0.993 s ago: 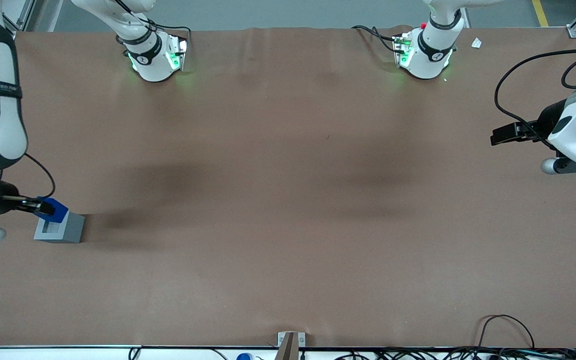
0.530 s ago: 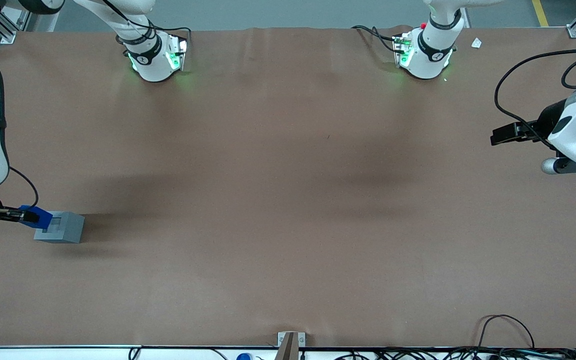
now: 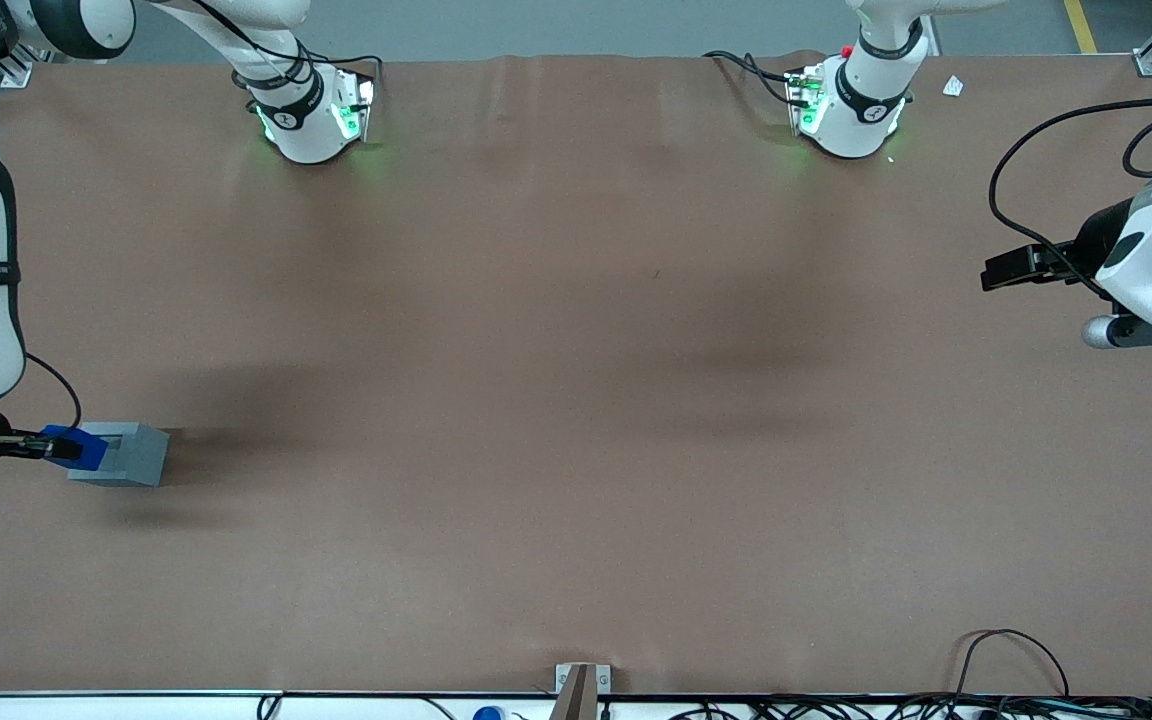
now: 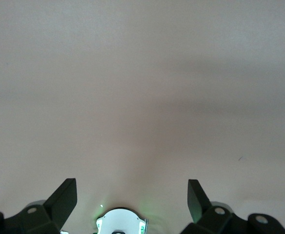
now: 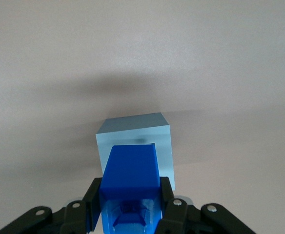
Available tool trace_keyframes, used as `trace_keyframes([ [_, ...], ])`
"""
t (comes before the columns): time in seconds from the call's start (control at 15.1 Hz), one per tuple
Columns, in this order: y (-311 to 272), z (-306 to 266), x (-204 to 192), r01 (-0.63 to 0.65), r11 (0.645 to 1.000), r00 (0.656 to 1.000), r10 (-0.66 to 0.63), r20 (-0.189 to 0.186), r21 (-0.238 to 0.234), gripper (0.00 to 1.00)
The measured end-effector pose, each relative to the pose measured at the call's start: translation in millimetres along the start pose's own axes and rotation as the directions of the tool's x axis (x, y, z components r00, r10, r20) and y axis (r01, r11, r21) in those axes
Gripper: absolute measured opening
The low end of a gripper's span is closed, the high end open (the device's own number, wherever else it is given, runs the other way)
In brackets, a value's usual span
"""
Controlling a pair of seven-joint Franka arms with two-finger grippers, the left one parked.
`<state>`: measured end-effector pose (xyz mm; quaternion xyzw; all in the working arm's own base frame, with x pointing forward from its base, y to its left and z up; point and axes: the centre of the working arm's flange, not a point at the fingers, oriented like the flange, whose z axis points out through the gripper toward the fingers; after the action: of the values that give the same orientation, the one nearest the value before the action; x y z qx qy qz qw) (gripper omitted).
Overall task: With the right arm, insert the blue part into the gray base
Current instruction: 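Lower the blue block into the gray base's recess and press down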
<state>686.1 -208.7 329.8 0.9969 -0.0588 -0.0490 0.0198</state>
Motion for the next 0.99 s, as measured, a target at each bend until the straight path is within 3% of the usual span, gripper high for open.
trace_keyframes([
  [0.99, 6.1, 24.5, -1.8, 0.056, 0.998, 0.997, -0.056, 0.051, 0.012, 0.51],
])
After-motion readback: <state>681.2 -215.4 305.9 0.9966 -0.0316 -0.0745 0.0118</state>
